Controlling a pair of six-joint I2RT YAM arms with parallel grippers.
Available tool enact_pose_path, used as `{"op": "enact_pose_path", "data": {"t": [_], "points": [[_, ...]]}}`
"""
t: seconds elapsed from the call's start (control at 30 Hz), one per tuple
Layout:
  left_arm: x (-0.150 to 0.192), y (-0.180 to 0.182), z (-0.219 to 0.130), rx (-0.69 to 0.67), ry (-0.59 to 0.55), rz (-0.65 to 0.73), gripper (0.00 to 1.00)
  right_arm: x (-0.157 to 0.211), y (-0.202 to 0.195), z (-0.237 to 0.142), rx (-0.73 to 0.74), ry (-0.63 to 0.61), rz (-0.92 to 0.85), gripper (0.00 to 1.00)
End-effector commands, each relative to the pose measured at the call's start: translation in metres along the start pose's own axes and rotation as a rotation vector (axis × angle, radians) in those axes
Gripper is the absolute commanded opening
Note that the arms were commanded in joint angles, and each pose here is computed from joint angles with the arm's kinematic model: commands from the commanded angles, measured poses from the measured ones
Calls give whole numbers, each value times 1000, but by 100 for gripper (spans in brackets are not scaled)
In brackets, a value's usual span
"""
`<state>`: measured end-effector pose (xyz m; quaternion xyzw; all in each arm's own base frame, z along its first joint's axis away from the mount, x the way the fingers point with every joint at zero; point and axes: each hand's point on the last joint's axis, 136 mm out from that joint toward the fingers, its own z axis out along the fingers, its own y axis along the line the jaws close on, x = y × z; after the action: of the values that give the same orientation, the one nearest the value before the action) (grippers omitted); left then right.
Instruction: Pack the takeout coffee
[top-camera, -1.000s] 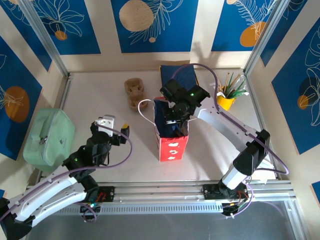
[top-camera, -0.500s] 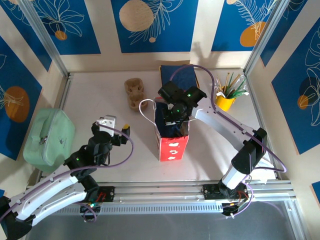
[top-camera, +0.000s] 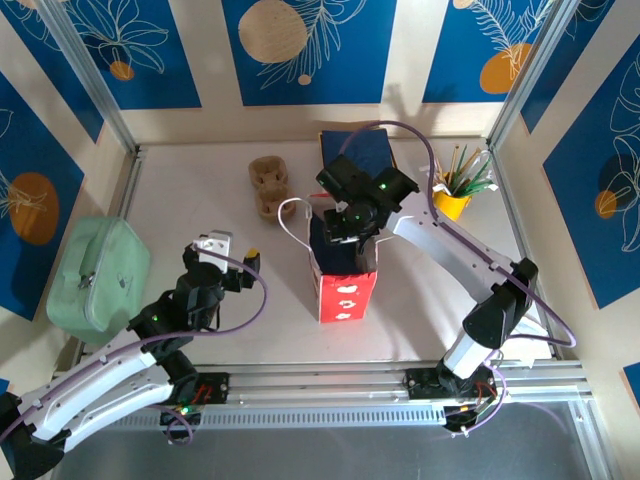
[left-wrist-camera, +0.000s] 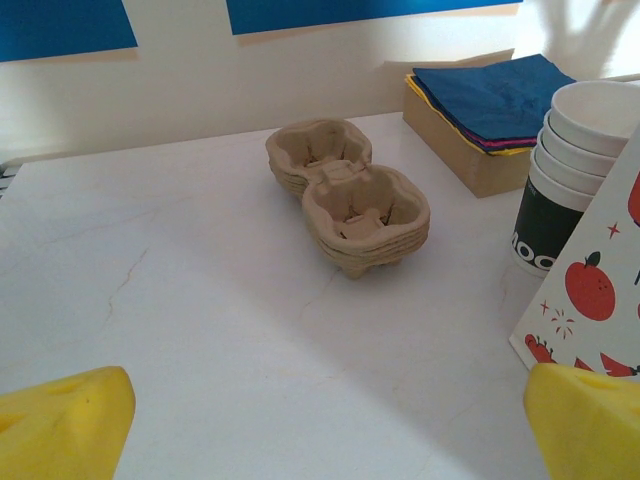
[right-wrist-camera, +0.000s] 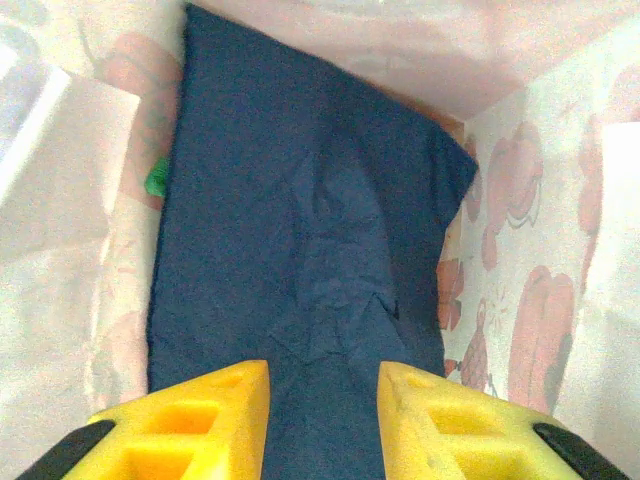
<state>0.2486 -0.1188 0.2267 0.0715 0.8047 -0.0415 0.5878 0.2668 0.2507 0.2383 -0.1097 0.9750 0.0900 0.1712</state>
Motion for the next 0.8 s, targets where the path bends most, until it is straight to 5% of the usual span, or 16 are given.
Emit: {"op": "enact_pose_path", "data": {"t": [0.0, 0.4, 0.77], "points": [[-6, 4, -1, -11, -19, -23, 99, -6, 0, -26, -11, -56, -18, 35], [-8, 5, -3, -16, -22, -17, 99, -57, 16, -105, -98, -362, -183, 41], [-11, 6, -1, -33, -22, -8, 99, -159, -41, -144, -16, -668, -127, 52]]}}
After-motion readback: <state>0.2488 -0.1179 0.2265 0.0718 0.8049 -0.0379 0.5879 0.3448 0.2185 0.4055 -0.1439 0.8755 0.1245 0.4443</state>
